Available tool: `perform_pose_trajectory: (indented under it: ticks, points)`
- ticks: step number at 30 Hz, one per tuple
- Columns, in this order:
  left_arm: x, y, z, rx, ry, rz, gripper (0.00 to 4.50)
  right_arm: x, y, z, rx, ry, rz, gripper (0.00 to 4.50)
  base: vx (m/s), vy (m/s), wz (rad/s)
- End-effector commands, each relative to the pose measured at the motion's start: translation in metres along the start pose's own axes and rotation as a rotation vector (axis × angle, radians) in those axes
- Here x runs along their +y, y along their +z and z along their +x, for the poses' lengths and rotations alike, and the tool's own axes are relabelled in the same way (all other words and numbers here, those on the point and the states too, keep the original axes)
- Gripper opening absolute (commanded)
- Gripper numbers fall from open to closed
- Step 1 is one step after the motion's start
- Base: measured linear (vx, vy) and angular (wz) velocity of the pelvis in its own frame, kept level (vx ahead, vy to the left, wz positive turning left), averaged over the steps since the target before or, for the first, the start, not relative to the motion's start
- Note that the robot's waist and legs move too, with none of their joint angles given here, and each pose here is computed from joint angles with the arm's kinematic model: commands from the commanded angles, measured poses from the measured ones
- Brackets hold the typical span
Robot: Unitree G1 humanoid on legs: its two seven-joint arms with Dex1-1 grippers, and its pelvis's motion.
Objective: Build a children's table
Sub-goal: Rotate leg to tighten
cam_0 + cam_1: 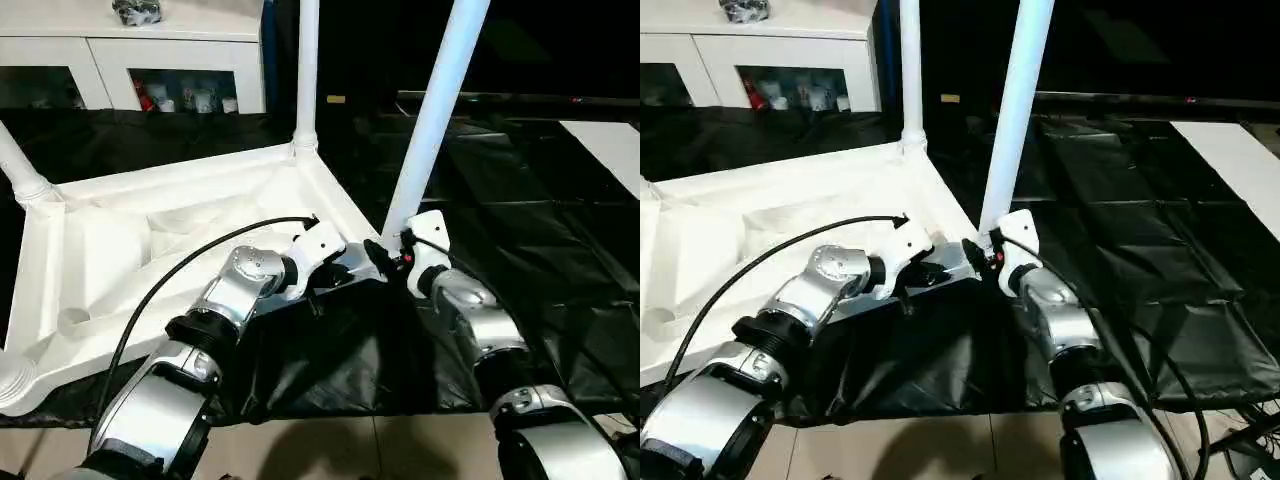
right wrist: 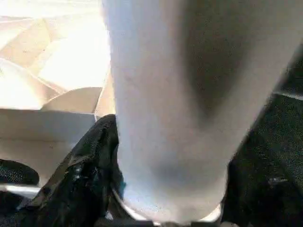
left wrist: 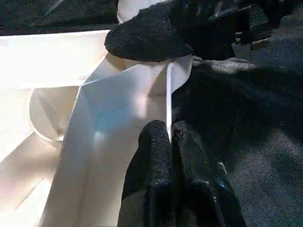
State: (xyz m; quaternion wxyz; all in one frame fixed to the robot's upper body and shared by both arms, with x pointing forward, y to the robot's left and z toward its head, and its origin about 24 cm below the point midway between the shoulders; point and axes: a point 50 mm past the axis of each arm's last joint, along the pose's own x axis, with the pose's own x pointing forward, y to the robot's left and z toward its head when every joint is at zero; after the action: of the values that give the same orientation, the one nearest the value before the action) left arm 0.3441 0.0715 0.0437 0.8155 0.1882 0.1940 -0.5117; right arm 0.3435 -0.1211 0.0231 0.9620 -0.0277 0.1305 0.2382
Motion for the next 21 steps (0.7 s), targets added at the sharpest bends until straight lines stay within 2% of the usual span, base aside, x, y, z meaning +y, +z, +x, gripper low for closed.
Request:
perform_pose_trajectory:
  ticks: [1,5,8,10,14,18,19,21]
  points:
    - [-0.017,0.014,0.016,-0.048,-0.077,0.038,0.00,0.038,-0.003,0.010,0.010,0.185,-0.015,3.58,0.000,0.000,0.00]
    - [-0.014,0.011,0.004,-0.098,-0.142,0.074,0.00,0.024,0.000,-0.002,-0.038,0.268,-0.071,3.86,0.000,0.000,0.00]
    - [-0.012,0.008,-0.003,-0.102,-0.177,0.103,0.00,0.018,0.000,-0.011,-0.053,0.332,-0.111,3.86,0.000,0.000,0.00]
    - [-0.010,0.004,-0.013,-0.119,-0.228,0.112,0.00,0.013,-0.001,-0.023,-0.048,0.437,-0.156,3.86,0.000,0.000,0.00]
    - [-0.008,0.000,-0.028,-0.120,-0.304,0.134,0.00,0.006,-0.002,-0.043,-0.016,0.615,-0.200,3.86,0.000,0.000,0.00]
    - [-0.008,-0.006,-0.041,-0.096,-0.394,0.169,0.00,0.003,-0.004,-0.062,0.066,0.801,-0.236,3.86,0.000,0.000,0.00]
    - [-0.008,-0.006,-0.042,-0.096,-0.400,0.170,0.00,0.002,-0.004,-0.062,0.069,0.809,-0.236,3.62,0.000,0.000,0.00]
    - [-0.009,-0.007,-0.045,-0.096,-0.427,0.175,0.00,0.003,-0.004,-0.066,0.088,0.852,-0.237,3.51,0.000,0.000,0.00]
